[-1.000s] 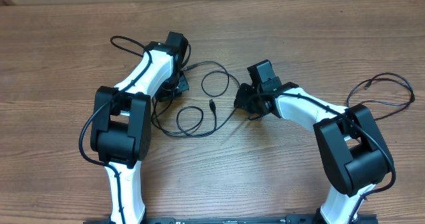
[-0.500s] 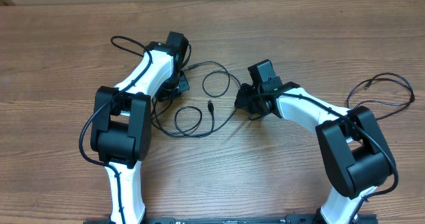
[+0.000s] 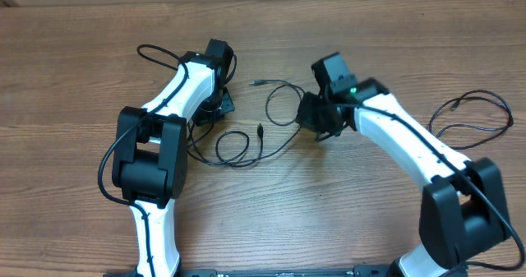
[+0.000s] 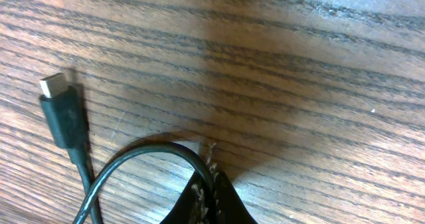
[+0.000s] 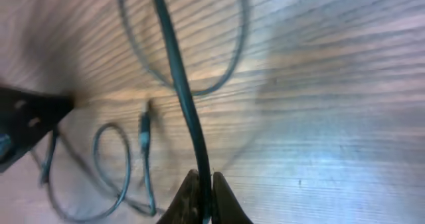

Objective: Untangle cables
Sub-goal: 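Pull the right gripper with its cable far right, separating it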

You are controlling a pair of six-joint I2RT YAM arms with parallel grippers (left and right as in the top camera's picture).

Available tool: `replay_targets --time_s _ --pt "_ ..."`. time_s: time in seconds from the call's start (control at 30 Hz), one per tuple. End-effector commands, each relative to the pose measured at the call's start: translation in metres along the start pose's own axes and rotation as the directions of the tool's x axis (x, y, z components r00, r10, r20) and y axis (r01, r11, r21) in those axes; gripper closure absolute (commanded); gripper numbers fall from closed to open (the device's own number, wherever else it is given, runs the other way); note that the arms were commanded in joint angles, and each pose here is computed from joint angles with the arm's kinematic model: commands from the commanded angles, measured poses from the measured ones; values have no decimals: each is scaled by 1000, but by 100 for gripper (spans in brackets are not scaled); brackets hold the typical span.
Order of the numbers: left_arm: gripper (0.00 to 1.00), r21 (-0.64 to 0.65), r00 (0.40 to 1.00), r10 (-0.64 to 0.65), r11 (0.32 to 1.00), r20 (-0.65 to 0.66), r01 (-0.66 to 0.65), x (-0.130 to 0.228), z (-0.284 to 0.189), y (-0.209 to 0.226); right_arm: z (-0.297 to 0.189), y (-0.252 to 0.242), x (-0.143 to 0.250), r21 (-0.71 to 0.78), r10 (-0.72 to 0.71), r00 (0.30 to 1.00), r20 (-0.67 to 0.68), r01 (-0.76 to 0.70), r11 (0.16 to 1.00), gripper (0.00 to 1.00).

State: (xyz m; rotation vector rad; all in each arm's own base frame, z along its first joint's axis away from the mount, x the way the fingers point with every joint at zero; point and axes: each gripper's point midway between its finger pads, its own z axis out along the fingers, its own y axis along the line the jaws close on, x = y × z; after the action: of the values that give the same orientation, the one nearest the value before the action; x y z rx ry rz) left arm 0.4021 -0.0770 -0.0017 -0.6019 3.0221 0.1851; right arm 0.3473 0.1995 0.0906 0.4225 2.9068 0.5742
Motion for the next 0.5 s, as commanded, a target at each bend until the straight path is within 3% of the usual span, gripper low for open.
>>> replay_targets --time_s 0.0,0.47 --pt "96 -54 997 -6 999 -74 2 19 36 8 -38 20 -15 -25 -78 996 53 80 996 96" --pt "96 -54 997 -6 999 -75 2 19 36 9 -109 11 -6 113 -104 994 40 99 989 96"
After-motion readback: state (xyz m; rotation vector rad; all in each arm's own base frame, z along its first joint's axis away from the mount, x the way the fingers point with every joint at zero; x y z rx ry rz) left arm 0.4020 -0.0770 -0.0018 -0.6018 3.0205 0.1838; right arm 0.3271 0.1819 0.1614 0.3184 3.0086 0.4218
